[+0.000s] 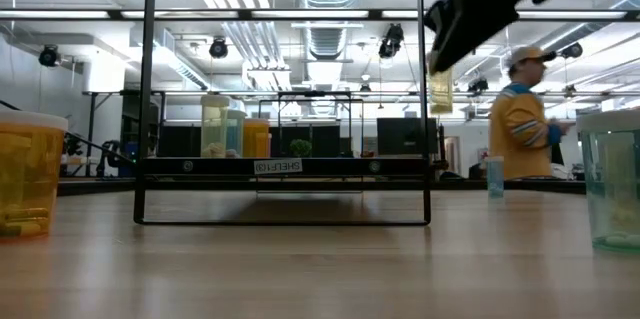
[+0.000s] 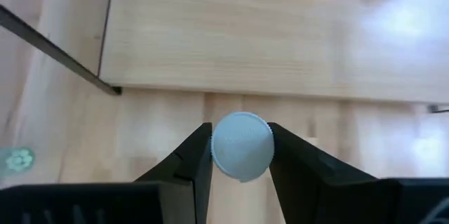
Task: Pick and place medicine bottles onto shelf by color
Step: Put the yellow pill bottle on the shelf
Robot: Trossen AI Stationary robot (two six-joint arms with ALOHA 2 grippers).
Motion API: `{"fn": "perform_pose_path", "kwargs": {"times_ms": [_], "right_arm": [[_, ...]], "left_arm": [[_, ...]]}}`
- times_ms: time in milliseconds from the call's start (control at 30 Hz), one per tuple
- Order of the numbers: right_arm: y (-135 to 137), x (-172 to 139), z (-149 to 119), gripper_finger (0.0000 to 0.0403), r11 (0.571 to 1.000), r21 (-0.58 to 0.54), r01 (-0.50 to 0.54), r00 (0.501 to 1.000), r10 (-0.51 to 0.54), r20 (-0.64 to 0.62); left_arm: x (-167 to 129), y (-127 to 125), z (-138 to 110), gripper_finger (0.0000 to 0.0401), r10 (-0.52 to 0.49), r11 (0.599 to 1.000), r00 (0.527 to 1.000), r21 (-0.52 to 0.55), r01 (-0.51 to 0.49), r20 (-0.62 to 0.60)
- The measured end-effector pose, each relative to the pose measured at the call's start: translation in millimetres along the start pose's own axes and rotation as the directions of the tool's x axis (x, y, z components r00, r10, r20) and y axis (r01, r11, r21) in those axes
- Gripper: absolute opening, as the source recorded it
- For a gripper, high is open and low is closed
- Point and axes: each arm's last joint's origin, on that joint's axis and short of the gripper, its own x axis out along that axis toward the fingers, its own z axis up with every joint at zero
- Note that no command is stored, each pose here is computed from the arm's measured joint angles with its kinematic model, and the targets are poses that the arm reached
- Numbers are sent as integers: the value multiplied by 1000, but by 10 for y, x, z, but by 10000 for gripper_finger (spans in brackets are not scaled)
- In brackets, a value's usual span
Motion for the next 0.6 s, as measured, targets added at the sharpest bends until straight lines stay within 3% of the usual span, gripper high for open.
{"fn": "perform_pose_path", "kwargs": {"times_ms": [200,600], "right_arm": [[-131,-162,192,111,1000,0,19,999,-19,50],[-164,-242,299,111,1000,2,22,994,-22,104]], "left_arm": [[0,0,0,194,0,1000,1000,0,0,0],[-1,0,0,194,0,1000,1000,0,0,0]]}}
